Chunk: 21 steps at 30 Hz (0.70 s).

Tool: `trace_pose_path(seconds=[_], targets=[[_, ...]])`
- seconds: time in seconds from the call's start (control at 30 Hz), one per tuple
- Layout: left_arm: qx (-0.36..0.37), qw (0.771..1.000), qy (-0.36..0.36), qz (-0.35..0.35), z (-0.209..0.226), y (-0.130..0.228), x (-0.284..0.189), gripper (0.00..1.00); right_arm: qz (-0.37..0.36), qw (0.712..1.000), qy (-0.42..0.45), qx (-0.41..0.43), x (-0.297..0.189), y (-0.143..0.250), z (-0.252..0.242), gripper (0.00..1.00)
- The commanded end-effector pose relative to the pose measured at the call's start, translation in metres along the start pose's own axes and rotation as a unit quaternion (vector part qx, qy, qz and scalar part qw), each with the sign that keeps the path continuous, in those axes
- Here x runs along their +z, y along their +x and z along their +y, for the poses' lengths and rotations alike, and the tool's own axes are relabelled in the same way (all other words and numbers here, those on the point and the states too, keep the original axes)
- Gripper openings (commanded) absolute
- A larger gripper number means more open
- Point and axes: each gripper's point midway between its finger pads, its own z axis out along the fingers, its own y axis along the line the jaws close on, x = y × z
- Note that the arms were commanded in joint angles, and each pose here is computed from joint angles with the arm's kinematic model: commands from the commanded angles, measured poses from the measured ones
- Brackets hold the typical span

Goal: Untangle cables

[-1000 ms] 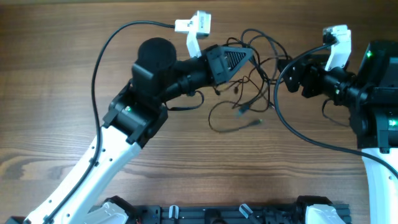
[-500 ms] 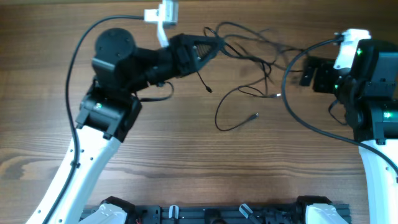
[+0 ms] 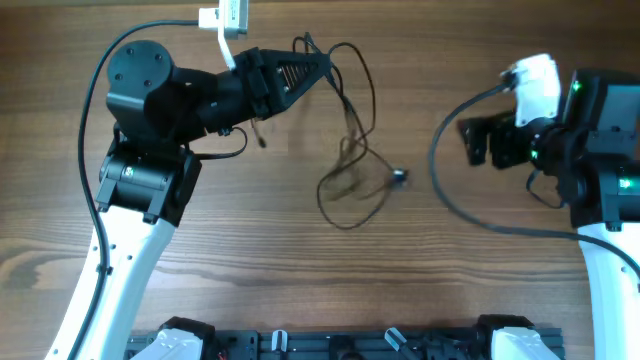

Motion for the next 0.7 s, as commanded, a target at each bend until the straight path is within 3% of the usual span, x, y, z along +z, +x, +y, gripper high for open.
trace_pose_path(seconds=[0.0, 0.07, 0.27, 0.47, 0.57, 0.67], targets=[[0.015, 0.999, -0.009, -0.045, -0.007, -0.015, -0.008, 0.04, -0.024, 0.992, -0.101, -0.071, -0.002, -0.006, 0.035, 1.0], [0.013, 0.998, -0.013, -0.054, -0.005, -0.019, -0.009, 0.04, -0.039, 0.985, -0.142, -0.086, -0.006, -0.008, 0.049, 1.0], [0.007, 0.999, -0.008, -0.045, -0.008, -0.014, -0.006, 0.04, -0.133, 0.929, -0.318, -0.134, -0.039, -0.028, 0.107, 1.0], [0.024, 0.998, 0.061, -0.019, -0.05, 0.011, 0.017, 0.04, -0.137, 0.933, -0.313, -0.111, -0.039, -0.036, 0.104, 1.0], [0.029, 0.996, 0.081, -0.001, -0.064, 0.029, 0.028, 0.04, -0.132, 0.955, -0.254, -0.077, -0.027, -0.046, 0.084, 1.0], [0.034, 0.994, 0.101, 0.012, -0.076, 0.039, 0.032, 0.04, -0.142, 0.959, -0.237, -0.064, -0.024, -0.056, 0.077, 1.0]])
